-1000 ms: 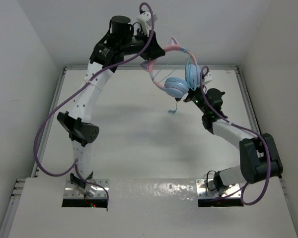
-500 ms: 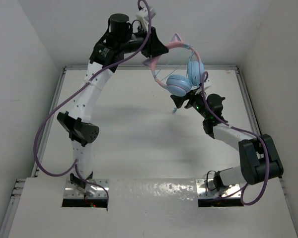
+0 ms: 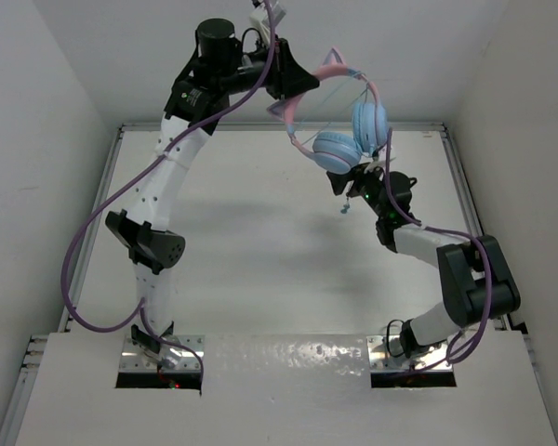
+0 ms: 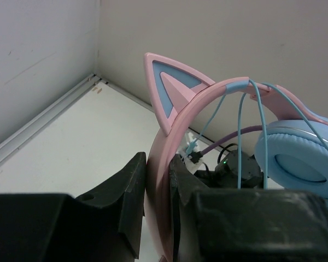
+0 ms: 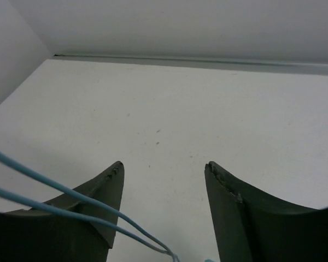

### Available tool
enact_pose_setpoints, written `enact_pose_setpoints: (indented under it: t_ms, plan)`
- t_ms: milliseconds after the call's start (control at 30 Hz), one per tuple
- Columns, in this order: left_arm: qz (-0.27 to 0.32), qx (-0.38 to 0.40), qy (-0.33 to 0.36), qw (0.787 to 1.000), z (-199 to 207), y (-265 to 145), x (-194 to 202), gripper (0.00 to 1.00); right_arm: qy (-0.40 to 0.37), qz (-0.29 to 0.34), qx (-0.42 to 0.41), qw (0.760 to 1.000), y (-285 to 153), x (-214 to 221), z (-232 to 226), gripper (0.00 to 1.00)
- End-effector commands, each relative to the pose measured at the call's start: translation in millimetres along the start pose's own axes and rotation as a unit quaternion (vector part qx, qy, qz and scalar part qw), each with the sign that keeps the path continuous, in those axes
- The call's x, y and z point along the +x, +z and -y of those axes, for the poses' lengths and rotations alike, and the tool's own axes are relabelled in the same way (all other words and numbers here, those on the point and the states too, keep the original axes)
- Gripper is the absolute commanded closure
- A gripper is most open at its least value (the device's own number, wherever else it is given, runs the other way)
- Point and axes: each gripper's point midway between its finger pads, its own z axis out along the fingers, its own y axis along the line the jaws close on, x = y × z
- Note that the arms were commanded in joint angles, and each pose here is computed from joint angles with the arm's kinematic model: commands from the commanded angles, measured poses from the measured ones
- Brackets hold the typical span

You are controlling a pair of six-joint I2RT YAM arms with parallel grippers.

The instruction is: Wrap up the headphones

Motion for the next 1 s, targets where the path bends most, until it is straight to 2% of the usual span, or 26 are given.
enact_pose_setpoints:
  t_ms: [0,67,100,233,367,500,633,733,833,967]
  plan:
    - [0.095,0.070,0.042,0.992,70.0,-36.4,-74.8,1.00,-0.004,-0.010,0.017,1.000,7.7,8.7,9.0,0.42]
    - [0.096,0.072,0.041,0.992,70.2,-35.7,-75.5,1.00,0.010,-0.010,0.017,1.000,10.5,11.8,8.5,0.56]
    - [0.095,0.069,0.037,0.992,67.5,-34.8,-74.1,1.00,0.014,-0.012,0.014,1.000,11.9,12.9,6.8,0.69]
    - [0.089,0.049,0.021,0.995,56.6,-31.4,-68.7,1.00,0.019,-0.044,-0.004,0.999,15.6,29.5,-7.4,0.93]
    - [0.078,0.017,-0.023,0.997,37.5,-24.8,-57.5,1.00,0.006,-0.081,-0.029,0.996,12.1,53.3,-40.1,0.98]
    - [0.076,-0.001,-0.079,0.994,18.4,-16.7,-49.1,1.00,-0.026,-0.122,-0.075,0.989,2.4,86.5,-101.1,1.00]
    - [0.083,-0.008,-0.102,0.991,5.5,-16.7,-49.6,1.00,-0.073,-0.169,-0.080,0.980,-19.5,120.7,-130.8,1.00]
    - [0.090,-0.047,-0.114,0.988,-16.2,-18.8,-48.7,1.00,-0.115,-0.198,-0.080,0.970,-36.8,139.6,-141.7,1.00]
    - [0.080,-0.113,-0.132,0.982,-48.8,-18.3,-32.3,1.00,-0.150,-0.222,-0.107,0.958,-41.0,144.5,-167.5,1.00]
    - [0.065,-0.146,-0.150,0.976,-67.8,-15.5,-14.7,1.00,-0.184,-0.248,-0.130,0.942,-37.0,147.7,-190.2,1.00]
